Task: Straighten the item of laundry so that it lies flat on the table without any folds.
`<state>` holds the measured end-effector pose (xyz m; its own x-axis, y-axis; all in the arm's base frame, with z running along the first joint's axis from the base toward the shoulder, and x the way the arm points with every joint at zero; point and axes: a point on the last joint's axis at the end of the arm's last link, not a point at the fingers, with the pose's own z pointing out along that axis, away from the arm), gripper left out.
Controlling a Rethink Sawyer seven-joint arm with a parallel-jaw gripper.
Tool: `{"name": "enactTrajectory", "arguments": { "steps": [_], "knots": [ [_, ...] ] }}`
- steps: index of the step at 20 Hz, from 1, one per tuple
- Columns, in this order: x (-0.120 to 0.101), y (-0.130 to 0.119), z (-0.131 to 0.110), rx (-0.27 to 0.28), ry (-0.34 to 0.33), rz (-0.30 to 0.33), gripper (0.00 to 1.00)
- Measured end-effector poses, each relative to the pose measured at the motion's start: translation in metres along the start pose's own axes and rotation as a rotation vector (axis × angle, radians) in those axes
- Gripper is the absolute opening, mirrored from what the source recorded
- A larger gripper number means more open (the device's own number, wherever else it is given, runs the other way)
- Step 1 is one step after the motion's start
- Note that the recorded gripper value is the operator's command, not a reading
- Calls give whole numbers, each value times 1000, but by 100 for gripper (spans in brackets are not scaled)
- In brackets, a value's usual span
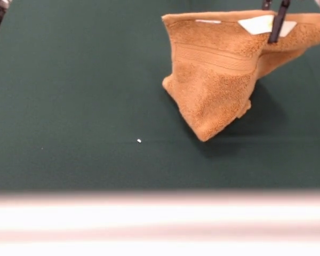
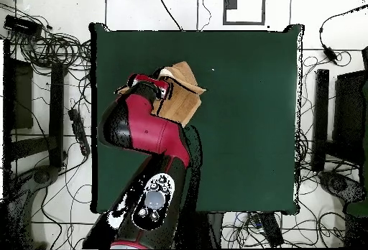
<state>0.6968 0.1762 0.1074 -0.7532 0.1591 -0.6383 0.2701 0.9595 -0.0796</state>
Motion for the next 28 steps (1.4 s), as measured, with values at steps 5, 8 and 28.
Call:
{"name": "enactTrajectory", "arguments": {
  "steps": [5,8,28],
  "knots": [
    [-10,5,-1,-13,-29,-46,0],
    [-13,8,-1,-20,-36,-74,0],
    [54,20,40,97,49,-409,100]
  ]
}}
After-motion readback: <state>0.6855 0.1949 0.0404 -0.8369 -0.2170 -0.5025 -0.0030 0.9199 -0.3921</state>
